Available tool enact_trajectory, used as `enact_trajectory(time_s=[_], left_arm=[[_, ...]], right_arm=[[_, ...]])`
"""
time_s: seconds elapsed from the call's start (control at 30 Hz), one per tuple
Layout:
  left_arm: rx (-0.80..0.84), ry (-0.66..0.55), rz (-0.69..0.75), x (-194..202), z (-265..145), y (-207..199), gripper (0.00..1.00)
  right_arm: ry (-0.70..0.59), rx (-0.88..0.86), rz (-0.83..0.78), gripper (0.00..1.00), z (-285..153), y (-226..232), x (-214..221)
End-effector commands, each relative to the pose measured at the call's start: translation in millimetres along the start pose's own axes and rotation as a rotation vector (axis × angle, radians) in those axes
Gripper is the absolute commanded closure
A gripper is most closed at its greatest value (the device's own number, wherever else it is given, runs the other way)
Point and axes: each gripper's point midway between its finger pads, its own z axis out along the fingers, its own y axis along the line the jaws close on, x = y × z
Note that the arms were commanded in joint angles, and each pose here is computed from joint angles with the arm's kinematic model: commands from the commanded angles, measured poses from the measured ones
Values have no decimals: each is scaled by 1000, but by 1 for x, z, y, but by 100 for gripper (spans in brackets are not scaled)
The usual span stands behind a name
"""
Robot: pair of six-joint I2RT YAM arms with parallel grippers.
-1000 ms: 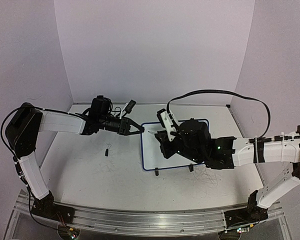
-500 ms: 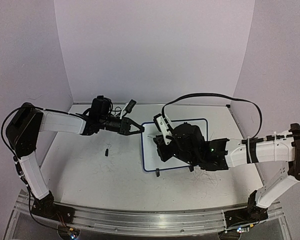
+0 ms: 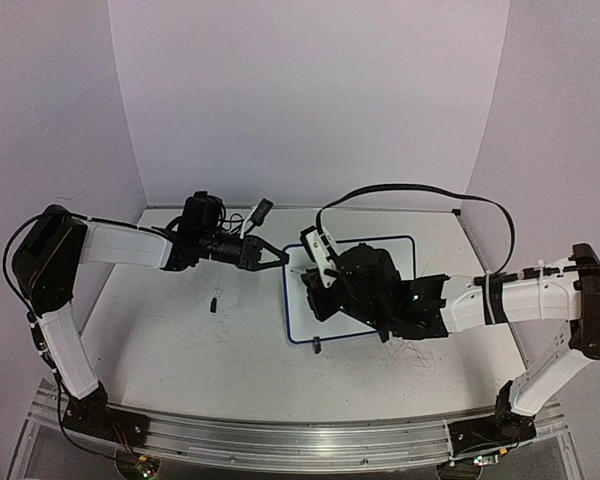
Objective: Write a sentence on the whiteboard
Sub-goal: Hold the whiteboard at the center of the board, then write a sentence on the whiteboard.
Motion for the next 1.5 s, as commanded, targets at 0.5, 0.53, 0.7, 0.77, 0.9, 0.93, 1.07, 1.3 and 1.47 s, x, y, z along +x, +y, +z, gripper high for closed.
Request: enact_trajectory(time_s=[0.5,0.53,0.7,0.77,0.9,0.93,1.07,1.3,1.47], left_arm=[[-14,3,73,13,-3,-1,100],[-19,3,69,15,-4,0,100],[-47,-6,88,16,-8,1,100],[-47,-4,86,17,-7,2,100],[-43,0,83,18,-6,3,100],[-43,-1,84,18,-6,3,100],[-41,0,83,18,-6,2,100],[-39,-2,85,17,-7,0,100],[-38,-4,86,16,-8,-1,100]], right_arm=[[-72,-26,42,100,-5,6,-26],[-70,-26,38,100,-4,7,-25],[-65,16,45,100,-1,1,-21],[-63,24,51,100,2,1,-21],[-60,13,57,100,6,6,-21],[-61,12,57,100,6,7,-22],[-67,12,57,100,7,9,-23],[-71,43,65,100,10,6,-25],[-70,66,66,100,13,3,-24]])
